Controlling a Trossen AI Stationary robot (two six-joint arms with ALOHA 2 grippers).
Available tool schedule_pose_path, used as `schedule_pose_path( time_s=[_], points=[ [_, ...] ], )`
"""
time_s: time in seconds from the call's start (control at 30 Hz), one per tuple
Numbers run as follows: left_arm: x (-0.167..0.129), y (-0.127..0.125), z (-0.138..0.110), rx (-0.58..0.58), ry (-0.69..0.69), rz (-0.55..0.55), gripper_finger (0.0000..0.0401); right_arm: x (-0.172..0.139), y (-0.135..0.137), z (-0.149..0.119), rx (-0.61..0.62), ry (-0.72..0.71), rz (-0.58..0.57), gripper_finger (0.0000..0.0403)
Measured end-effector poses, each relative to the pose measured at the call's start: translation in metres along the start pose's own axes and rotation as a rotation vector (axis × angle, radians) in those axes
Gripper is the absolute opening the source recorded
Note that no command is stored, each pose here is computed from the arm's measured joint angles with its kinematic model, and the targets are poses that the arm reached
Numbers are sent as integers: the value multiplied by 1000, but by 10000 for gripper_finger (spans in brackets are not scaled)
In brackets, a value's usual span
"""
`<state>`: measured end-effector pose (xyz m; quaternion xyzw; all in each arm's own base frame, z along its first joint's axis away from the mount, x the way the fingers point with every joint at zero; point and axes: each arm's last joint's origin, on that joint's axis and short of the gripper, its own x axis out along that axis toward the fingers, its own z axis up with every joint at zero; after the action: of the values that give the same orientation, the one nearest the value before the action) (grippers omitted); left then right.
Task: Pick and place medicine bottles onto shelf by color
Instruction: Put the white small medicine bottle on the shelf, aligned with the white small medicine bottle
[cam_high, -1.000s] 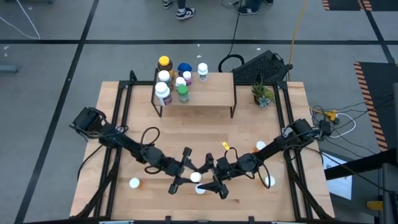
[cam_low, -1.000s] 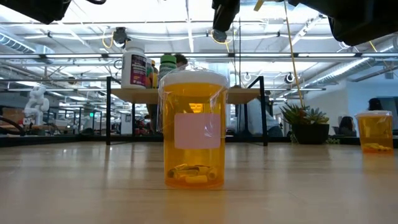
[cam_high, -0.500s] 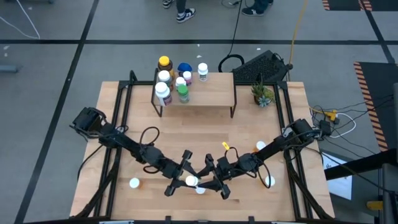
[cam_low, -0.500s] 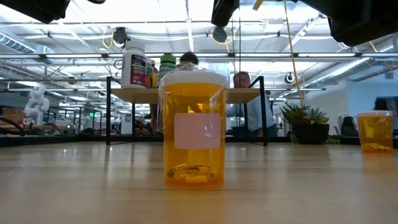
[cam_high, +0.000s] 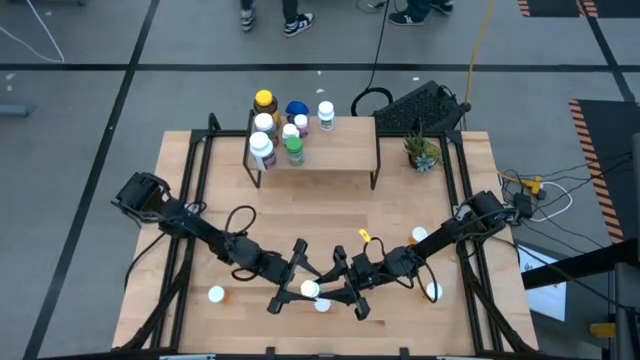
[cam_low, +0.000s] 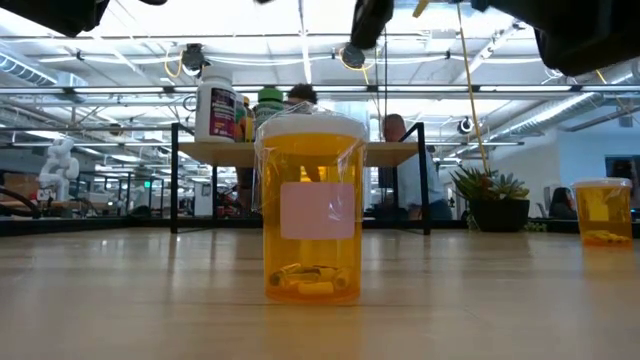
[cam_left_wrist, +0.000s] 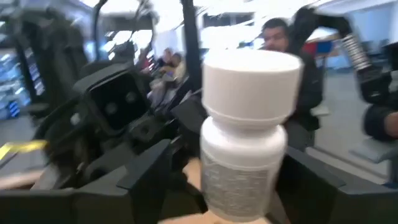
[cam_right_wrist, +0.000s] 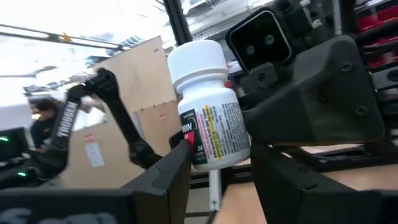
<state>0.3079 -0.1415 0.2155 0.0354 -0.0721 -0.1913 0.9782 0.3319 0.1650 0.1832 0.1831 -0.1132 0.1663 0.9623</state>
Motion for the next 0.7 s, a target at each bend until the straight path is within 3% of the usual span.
schedule_pose_path(
  time_s=[0.33,0.53,0.7],
  points=[
    [0,4,-7,41,85,148,359,-21,-7,-5,-16,-15,-43,138],
    [-1,6,-9,37,106,166,365,-22,-11,-6,-3,6,-51,138],
    [-1,6,-10,37,109,166,346,-21,-17,-5,30,11,-59,138]
  ],
)
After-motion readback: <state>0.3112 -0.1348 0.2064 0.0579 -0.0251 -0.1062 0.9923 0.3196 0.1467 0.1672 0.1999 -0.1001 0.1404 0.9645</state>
